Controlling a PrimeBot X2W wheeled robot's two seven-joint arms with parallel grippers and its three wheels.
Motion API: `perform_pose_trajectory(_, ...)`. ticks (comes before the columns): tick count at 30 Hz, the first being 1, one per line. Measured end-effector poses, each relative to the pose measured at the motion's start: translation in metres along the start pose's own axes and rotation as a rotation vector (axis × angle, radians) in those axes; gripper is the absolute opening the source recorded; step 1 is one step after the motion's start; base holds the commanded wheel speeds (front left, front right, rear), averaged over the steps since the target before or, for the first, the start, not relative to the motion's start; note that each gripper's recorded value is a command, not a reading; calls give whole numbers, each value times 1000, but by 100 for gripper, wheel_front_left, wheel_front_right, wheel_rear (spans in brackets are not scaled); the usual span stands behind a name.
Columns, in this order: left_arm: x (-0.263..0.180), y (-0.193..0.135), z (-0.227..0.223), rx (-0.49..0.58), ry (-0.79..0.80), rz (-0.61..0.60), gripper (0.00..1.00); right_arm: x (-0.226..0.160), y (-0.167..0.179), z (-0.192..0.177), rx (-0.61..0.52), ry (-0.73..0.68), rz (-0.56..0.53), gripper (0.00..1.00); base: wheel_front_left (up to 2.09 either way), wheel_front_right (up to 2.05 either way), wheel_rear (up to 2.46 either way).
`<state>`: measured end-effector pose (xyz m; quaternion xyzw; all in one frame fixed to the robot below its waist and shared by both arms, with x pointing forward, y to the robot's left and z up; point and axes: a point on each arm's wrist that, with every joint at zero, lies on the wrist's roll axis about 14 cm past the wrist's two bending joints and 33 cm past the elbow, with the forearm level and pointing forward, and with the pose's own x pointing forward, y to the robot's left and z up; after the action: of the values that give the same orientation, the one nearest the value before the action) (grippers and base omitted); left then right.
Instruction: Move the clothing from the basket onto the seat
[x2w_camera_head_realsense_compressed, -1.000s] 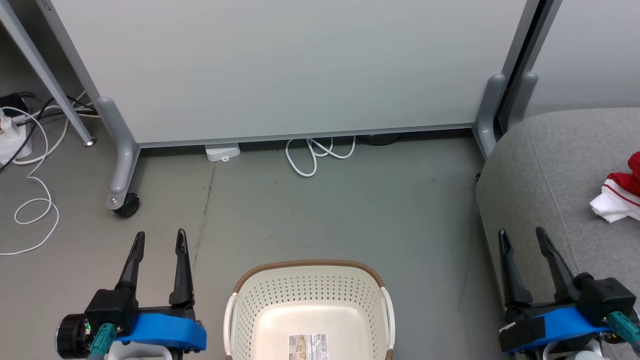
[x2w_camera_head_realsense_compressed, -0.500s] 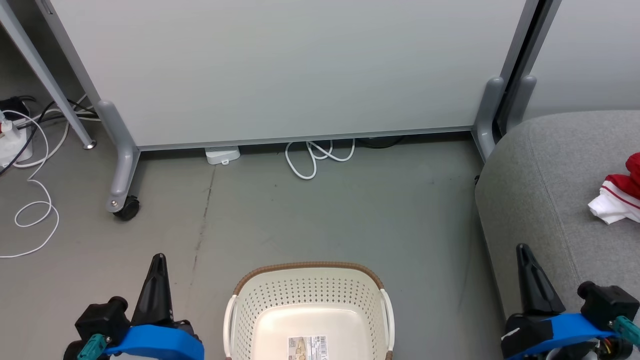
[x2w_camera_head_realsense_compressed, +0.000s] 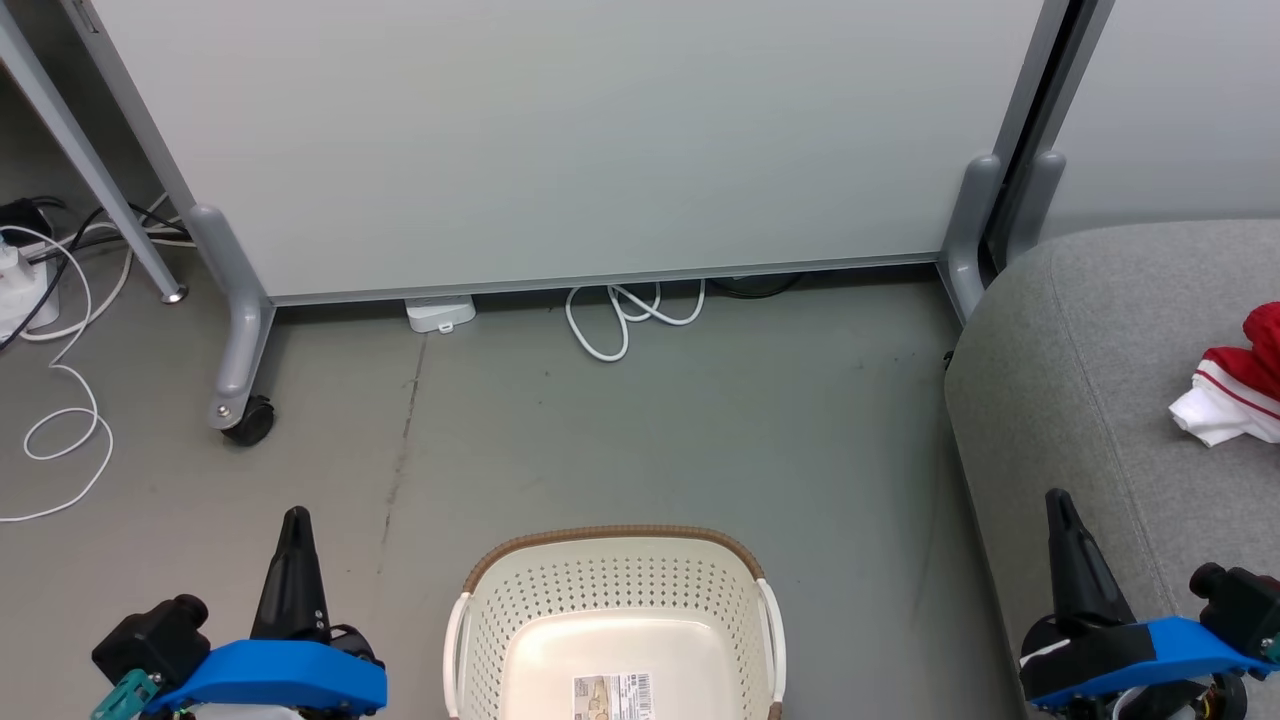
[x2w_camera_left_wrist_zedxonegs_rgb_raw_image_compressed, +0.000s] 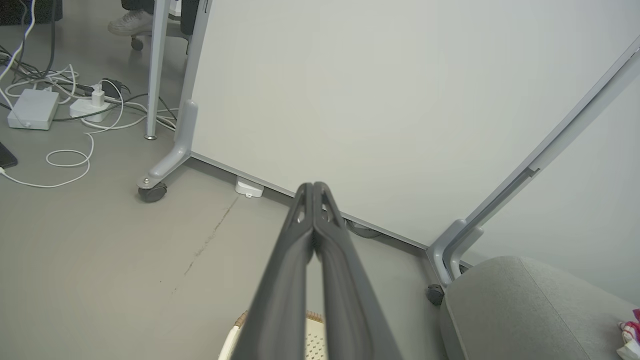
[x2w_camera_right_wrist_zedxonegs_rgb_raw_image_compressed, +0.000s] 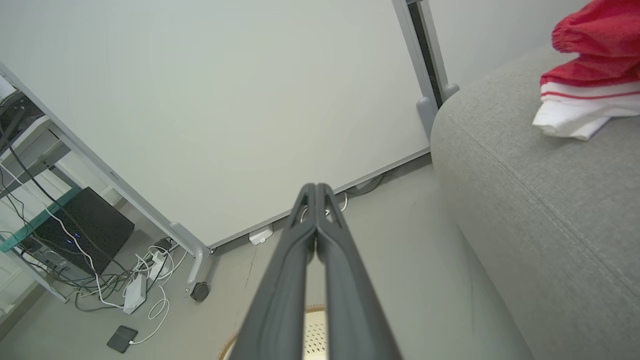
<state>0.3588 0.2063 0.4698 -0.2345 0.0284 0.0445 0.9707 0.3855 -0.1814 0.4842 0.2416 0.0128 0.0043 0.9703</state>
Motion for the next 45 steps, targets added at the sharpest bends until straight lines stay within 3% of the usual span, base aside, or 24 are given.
perform_pose_trajectory(21,7,-1,8,-312,3,20,0,1,-7,3,306,8,-43,0,0,0,0)
perform_pose_trajectory(45,14,-5,15,-595,8,6,0,2,-9,9,585,8,-51,0,0,0,0)
